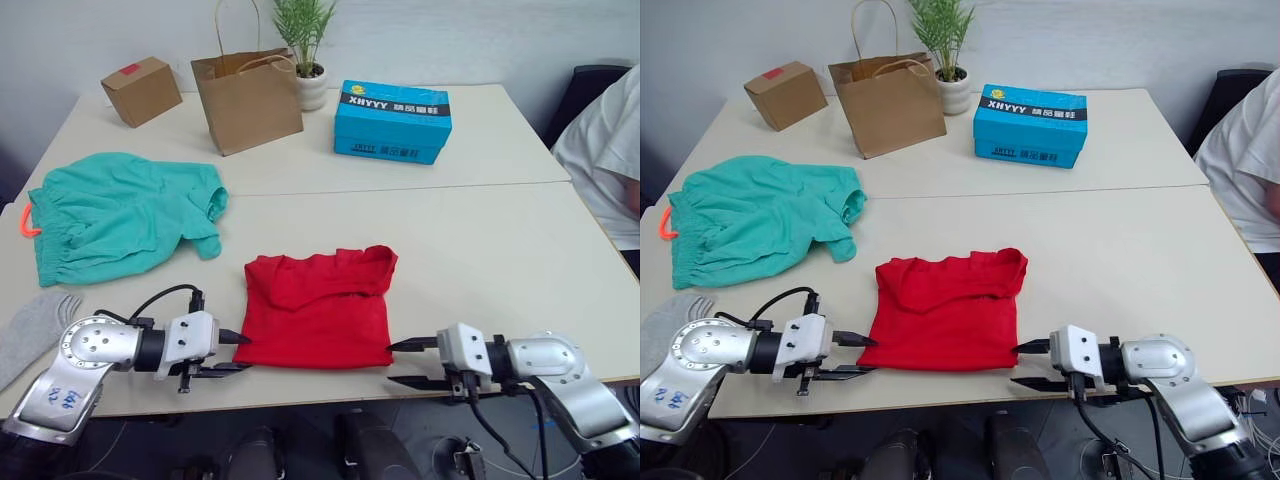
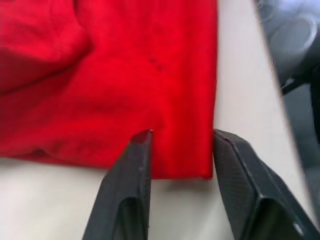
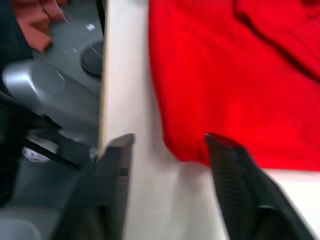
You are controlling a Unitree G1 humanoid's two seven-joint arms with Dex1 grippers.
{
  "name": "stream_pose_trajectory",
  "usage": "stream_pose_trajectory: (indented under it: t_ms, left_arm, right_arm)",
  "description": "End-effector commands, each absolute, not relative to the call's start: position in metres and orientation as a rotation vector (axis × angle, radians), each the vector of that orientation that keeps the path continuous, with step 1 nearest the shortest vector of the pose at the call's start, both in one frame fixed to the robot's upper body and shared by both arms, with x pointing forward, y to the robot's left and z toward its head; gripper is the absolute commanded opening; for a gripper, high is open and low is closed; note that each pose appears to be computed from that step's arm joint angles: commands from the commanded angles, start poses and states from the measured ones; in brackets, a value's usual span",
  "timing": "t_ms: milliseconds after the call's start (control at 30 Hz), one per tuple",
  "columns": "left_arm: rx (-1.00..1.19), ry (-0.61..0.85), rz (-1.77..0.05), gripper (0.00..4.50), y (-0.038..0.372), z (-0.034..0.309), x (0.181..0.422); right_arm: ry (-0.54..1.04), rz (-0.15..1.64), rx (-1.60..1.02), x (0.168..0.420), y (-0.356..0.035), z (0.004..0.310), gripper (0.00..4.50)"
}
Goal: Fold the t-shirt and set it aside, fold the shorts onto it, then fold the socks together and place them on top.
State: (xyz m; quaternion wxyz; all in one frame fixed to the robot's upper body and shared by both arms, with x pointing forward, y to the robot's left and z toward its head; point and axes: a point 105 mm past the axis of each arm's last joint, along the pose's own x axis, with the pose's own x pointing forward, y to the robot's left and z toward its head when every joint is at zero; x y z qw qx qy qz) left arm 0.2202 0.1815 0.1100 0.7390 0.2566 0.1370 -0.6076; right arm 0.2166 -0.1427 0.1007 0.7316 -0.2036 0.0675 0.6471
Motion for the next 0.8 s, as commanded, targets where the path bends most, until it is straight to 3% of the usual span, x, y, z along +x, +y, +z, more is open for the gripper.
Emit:
stream_pose_trajectory:
  t_ms: [33, 67, 200, 333, 533, 800]
  left_arm:
    - [0.406, 0.248, -1.343, 1.52, 0.179, 0.146, 0.215]
    - [0.382, 0.219, -1.336, 1.32, 0.176, 0.151, 0.219]
    - [0.435, 0.194, -1.351, 0.15, 0.16, 0.143, 0.231]
    - [0.505, 0.182, -1.385, 0.0, 0.141, 0.12, 0.246]
    - [0.555, 0.154, -1.43, 0.0, 0.127, 0.104, 0.256]
    - [0.663, 0.151, -1.317, 0.0, 0.128, 0.097, 0.289]
  right_arm:
    - [0.178, 1.447, -0.304, 0.212, -0.15, 0.143, 2.48]
    - [0.172, 1.445, -0.287, 0.216, -0.15, 0.148, 2.49]
    - [0.097, 1.391, -0.369, 0.243, -0.142, 0.144, 1.51]
    - [0.017, 1.387, -0.504, 0.263, -0.124, 0.123, 0.08]
    - [-0.009, 1.342, -0.585, 0.288, -0.113, 0.103, 0.03]
    - [-0.009, 1.29, -0.657, 0.316, -0.115, 0.1, 0.03]
